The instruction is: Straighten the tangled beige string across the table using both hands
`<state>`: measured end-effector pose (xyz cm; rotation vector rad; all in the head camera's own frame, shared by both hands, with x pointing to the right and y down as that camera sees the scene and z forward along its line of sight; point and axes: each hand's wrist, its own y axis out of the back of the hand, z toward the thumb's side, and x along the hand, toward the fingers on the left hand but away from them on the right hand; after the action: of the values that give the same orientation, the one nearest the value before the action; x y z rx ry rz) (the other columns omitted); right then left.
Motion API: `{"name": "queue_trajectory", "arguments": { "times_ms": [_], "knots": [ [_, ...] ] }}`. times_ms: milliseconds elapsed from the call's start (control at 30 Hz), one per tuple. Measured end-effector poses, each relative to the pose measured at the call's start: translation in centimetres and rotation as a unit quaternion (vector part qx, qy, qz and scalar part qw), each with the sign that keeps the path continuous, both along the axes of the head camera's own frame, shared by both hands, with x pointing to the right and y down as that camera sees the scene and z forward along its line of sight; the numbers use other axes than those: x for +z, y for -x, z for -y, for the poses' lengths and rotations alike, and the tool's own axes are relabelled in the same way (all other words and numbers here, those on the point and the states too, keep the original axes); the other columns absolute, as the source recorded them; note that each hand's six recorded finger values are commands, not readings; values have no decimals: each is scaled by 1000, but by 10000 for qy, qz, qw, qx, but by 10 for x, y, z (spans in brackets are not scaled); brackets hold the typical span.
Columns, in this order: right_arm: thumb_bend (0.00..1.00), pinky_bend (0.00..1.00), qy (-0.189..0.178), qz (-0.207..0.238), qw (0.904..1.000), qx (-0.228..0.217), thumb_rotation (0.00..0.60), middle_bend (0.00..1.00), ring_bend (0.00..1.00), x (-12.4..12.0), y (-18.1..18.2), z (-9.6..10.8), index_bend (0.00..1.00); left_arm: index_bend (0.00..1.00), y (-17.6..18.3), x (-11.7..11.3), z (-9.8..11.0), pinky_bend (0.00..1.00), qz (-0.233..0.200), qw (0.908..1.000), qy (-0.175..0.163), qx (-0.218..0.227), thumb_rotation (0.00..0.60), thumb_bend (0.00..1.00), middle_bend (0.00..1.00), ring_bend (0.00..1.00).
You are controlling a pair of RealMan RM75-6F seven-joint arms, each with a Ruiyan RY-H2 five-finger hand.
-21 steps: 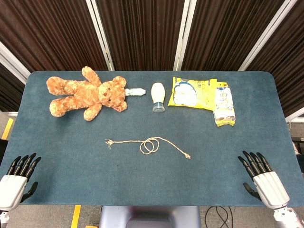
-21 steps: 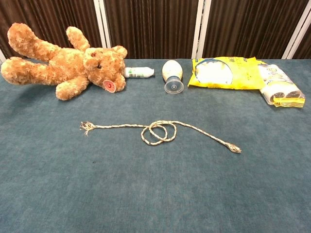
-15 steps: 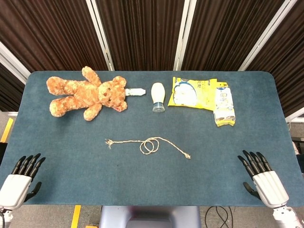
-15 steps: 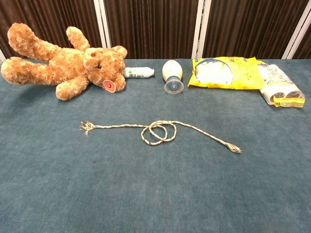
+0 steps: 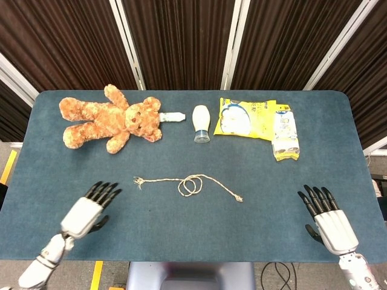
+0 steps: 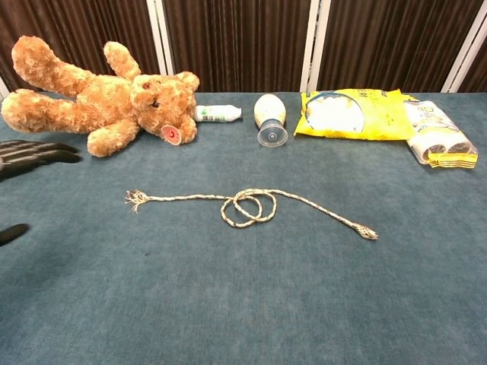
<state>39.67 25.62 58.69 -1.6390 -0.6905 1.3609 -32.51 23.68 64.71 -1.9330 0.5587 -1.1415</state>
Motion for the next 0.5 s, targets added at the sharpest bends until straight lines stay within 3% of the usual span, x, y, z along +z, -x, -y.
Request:
{"name": "queue_trajectory", "arguments": {
  "times_ms": [267, 500],
  "knots": [
    [355, 0, 59, -74, 9999, -62, 600, 0, 0, 8, 7, 5, 0, 292, -51, 47, 35, 115, -552, 9976, 237, -346, 600, 426, 22, 0],
    [355, 0, 67, -92, 9999, -76, 600, 0, 0, 11, 10, 1, 0, 321, -65, 87, 56, 123, -524, 9966, 283, -575, 600, 425, 42, 0]
  ]
}}
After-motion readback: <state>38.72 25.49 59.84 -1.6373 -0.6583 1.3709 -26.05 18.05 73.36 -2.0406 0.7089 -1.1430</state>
